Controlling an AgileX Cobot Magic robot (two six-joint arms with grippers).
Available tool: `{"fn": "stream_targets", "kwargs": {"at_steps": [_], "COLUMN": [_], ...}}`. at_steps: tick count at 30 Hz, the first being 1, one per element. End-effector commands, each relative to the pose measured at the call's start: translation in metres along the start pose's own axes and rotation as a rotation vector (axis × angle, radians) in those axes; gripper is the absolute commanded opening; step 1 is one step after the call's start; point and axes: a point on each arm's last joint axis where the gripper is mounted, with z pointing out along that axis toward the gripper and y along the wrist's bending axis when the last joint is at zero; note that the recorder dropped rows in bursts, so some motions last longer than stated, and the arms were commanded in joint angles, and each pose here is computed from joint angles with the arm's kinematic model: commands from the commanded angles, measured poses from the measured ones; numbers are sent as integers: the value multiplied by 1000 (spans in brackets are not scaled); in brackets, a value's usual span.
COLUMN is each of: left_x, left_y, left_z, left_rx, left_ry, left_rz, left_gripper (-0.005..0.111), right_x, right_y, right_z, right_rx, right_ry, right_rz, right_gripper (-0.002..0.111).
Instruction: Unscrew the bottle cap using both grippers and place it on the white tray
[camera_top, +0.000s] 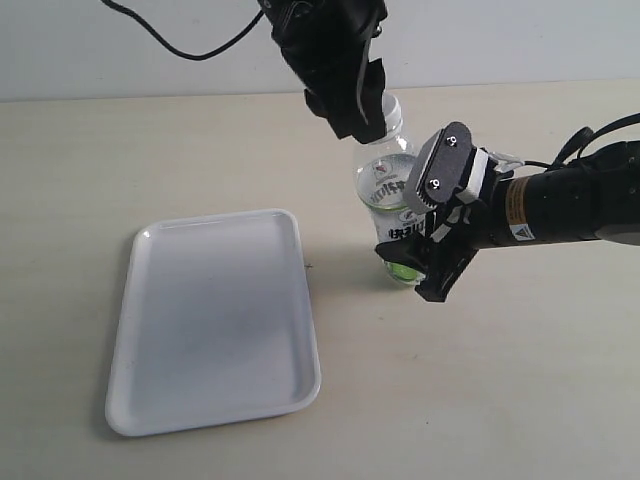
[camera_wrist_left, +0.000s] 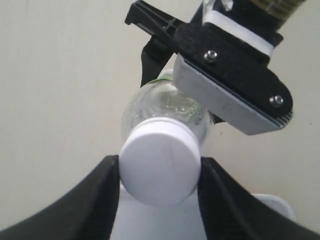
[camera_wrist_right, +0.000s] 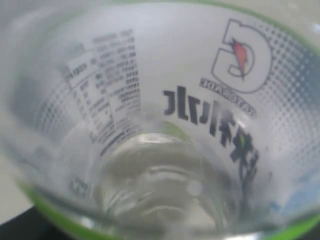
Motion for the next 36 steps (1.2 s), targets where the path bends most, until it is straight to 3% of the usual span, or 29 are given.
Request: {"fn": "stream_targets", "kwargs": {"at_steps": [1,7,17,22,36], "left_x": [-8,-12,-14,-14,-12], "left_y": [-5,-7,-7,-7,-4], "left_z": [-2,-2,-3,-3,-5], "left_rx": [50,86,108,113,64], "left_ry": [-80,-111,-115,-114,-101], "left_rz": [-232,-452,-675,-728,-697], "left_gripper": [0,0,0,0,0], "right_x": [6,6,5,5,5], "right_y": [-1,-1,0,0,0], "right_z": [1,1,1,1,1], "right_rx": [11,8,4,4,4], "right_ry": [58,52,39,39,39], "right_rz": [-13,-13,10,11,11], "right_gripper": [0,0,0,0,0]}}
